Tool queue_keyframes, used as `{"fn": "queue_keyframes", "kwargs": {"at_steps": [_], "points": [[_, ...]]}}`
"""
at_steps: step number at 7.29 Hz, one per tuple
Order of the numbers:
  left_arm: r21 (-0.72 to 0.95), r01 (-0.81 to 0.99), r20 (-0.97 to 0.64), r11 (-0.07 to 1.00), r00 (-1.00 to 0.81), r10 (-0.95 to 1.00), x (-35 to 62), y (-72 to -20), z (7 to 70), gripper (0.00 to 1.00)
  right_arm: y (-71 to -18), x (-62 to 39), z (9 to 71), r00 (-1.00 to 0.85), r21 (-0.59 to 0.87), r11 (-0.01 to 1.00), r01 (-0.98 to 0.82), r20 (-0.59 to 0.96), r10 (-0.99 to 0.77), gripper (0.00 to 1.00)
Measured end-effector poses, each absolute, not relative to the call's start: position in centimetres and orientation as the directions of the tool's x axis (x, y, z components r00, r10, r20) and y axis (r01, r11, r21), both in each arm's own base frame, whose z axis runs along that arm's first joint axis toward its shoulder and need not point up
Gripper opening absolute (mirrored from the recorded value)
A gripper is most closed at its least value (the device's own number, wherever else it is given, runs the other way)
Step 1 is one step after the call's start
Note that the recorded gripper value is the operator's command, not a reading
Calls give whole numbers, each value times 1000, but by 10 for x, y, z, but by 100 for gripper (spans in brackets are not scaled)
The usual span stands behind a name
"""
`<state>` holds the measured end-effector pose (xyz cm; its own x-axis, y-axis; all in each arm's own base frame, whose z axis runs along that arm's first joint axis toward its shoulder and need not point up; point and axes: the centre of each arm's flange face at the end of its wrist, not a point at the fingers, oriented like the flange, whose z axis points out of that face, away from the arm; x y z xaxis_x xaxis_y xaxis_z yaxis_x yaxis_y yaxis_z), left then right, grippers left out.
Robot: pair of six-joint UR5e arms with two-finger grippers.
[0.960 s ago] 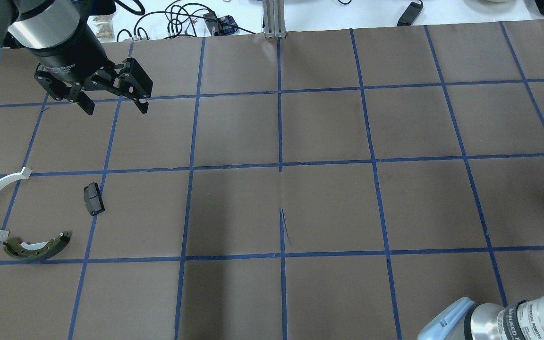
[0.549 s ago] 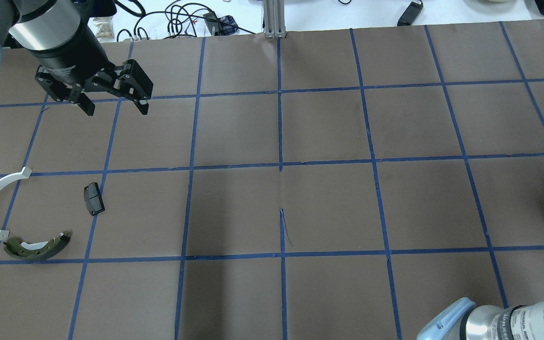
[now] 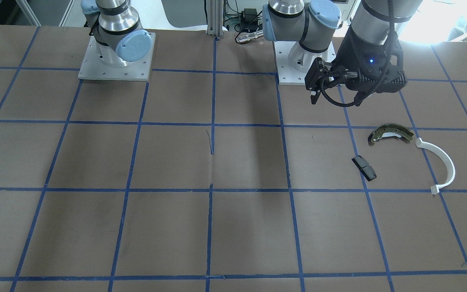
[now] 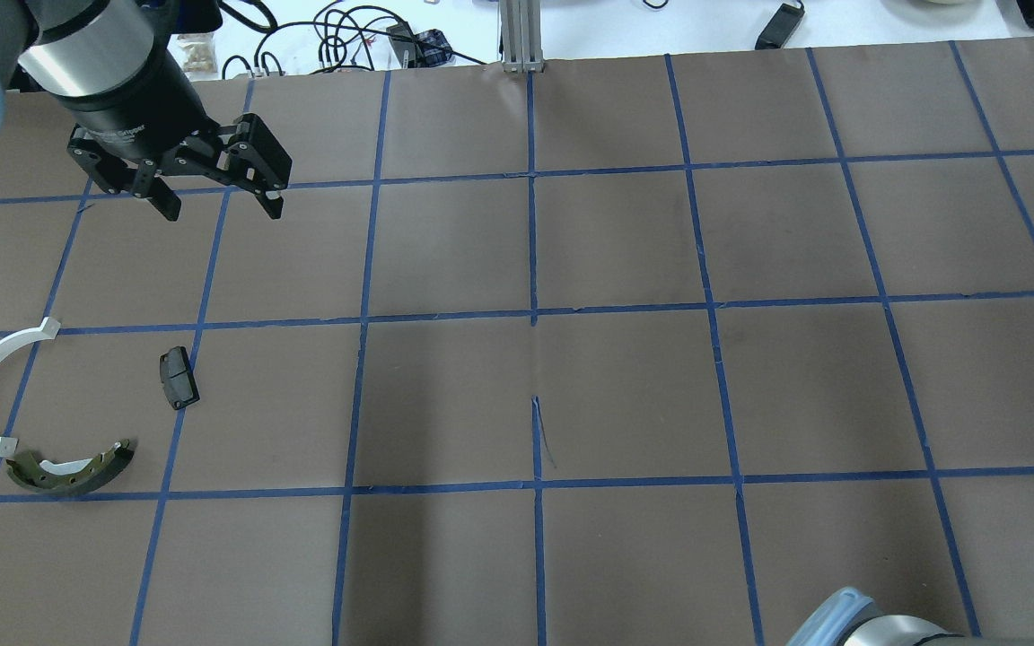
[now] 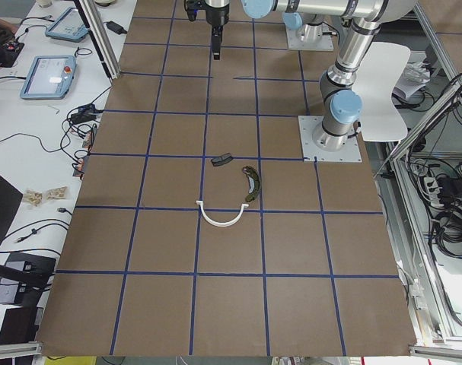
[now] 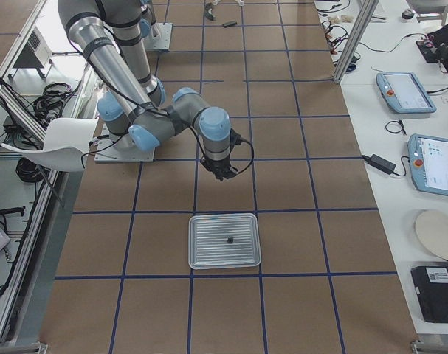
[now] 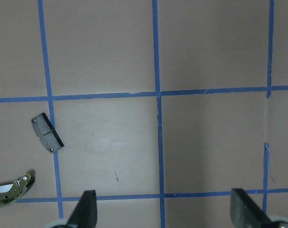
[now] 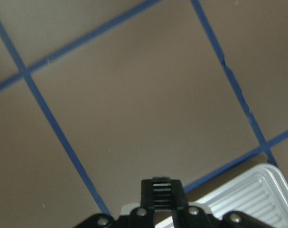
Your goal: Place bearing gear from tray to pile
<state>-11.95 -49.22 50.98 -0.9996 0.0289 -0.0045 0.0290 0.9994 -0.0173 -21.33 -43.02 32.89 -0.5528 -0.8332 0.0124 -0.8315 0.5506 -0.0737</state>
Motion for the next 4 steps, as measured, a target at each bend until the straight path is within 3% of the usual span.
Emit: {"fn": "queue_keyframes", "kwargs": {"at_steps": [4], "points": [[-18,29,-5,999,-1000,29,-119,-492,510,100,-478,53,329,-807,-118,802,-585,-14,-591,2]]}}
